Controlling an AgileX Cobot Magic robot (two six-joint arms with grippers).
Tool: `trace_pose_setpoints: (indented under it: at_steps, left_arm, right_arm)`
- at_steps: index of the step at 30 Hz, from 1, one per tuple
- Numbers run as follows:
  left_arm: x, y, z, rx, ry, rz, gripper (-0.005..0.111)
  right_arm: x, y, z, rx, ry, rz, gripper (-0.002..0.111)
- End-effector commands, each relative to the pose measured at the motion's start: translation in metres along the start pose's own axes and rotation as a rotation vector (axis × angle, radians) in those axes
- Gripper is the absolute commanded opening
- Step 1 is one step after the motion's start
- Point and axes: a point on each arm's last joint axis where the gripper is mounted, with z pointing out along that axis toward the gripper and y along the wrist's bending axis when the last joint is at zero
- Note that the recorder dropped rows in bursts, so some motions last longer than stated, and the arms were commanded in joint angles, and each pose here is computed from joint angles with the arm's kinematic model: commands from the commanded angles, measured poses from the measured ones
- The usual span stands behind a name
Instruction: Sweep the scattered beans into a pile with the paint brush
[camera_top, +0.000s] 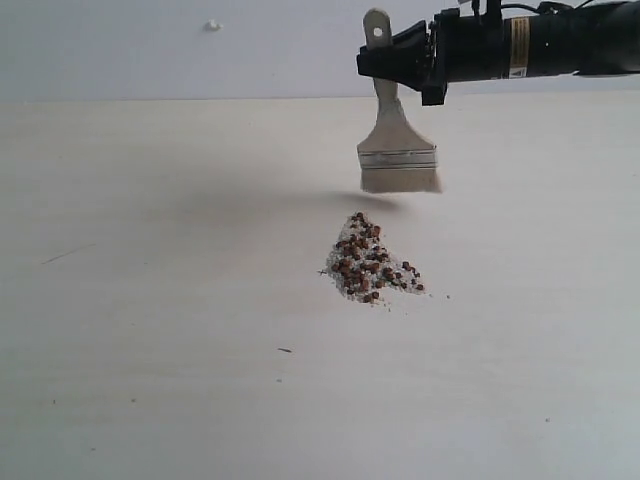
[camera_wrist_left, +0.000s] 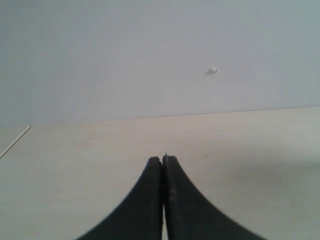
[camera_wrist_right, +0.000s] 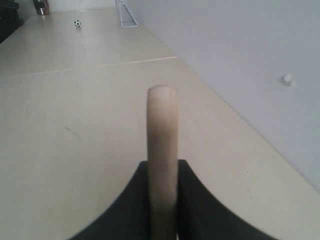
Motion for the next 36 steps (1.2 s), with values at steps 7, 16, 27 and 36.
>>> trace_pose_setpoints:
  at_steps: [7,16,27,36]
  left_arm:
    - [0.001,0.0,0.0,-0.003,-0.001,-0.002,0.0]
    - [0.001,0.0,0.0,-0.003,-0.001,-0.002,0.0]
    - [0.001,0.0,0.0,-0.003,-0.001,-0.002,0.0]
    - [0.001,0.0,0.0,-0.003,-0.001,-0.002,0.0]
  right_arm:
    - [-0.025,0.051,-0.022,0.011,-0.02,-0.142,0.0]
    - [-0.028,0.047,-0.022,0.093,-0.121,-0.129,0.0]
    - [0.004,0.023,0.002,0.1,-0.148,-0.093,0.0]
    - [0.033,0.02,0.009,0.079,-0.115,0.007,0.0]
